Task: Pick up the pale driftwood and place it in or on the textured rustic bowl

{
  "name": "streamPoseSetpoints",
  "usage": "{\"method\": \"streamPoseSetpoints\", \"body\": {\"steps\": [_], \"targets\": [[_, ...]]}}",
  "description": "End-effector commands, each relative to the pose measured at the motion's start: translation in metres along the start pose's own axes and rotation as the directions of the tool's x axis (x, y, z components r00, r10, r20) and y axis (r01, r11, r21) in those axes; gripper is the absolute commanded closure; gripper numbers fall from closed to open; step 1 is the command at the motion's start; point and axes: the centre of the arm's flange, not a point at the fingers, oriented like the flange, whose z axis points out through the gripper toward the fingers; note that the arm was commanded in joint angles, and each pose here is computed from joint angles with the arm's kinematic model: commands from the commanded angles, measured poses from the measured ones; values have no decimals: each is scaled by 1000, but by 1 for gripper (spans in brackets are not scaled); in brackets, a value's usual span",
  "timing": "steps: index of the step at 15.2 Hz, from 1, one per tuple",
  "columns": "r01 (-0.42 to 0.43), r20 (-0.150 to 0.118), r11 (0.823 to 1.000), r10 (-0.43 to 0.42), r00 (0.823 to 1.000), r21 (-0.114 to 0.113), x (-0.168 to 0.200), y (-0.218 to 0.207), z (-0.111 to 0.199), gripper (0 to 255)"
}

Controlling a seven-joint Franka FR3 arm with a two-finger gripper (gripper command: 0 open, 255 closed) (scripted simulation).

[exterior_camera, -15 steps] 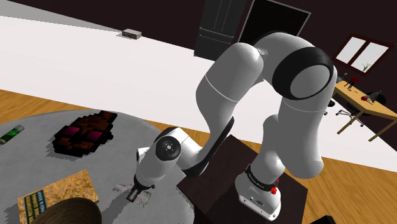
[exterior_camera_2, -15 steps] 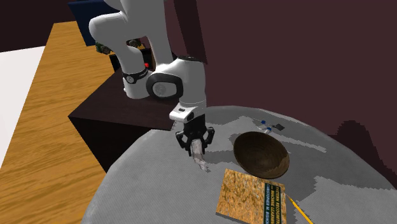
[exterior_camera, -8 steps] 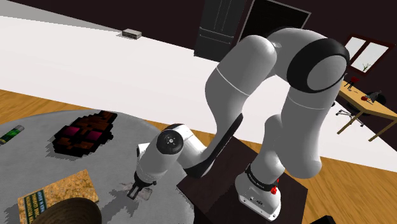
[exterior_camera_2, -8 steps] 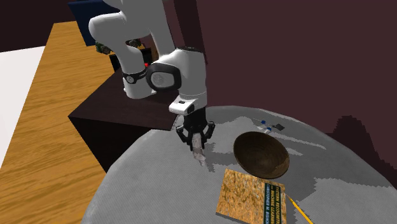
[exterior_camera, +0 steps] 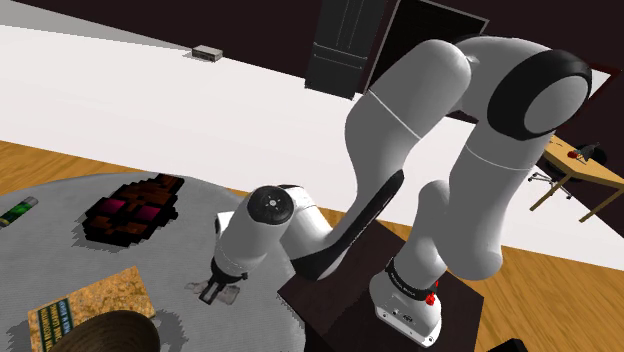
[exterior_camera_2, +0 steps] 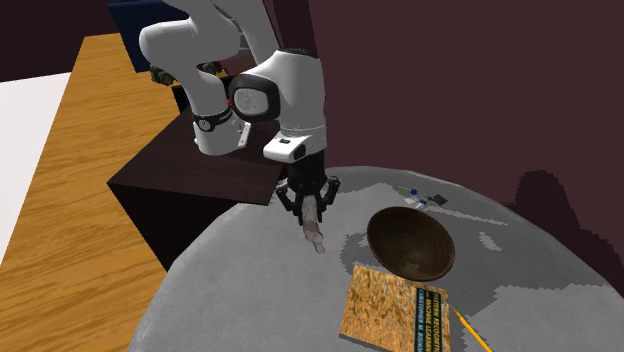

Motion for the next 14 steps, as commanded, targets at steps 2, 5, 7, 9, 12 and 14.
{"method": "streamPoseSetpoints", "body": {"steps": [2,5,7,9,12,14], "targets": [[0,1,1000,0,1000,0,5,0,-14,255],[0,1,1000,0,1000,0,10,0,-29,255],[0,1,1000,0,1000,0,13,0,-39,255],[0,1,1000,0,1000,0,16,0,-49,255],[0,1,1000,0,1000,0,20,0,-65,255],[0,1,1000,0,1000,0,23,0,-73,255]]}}
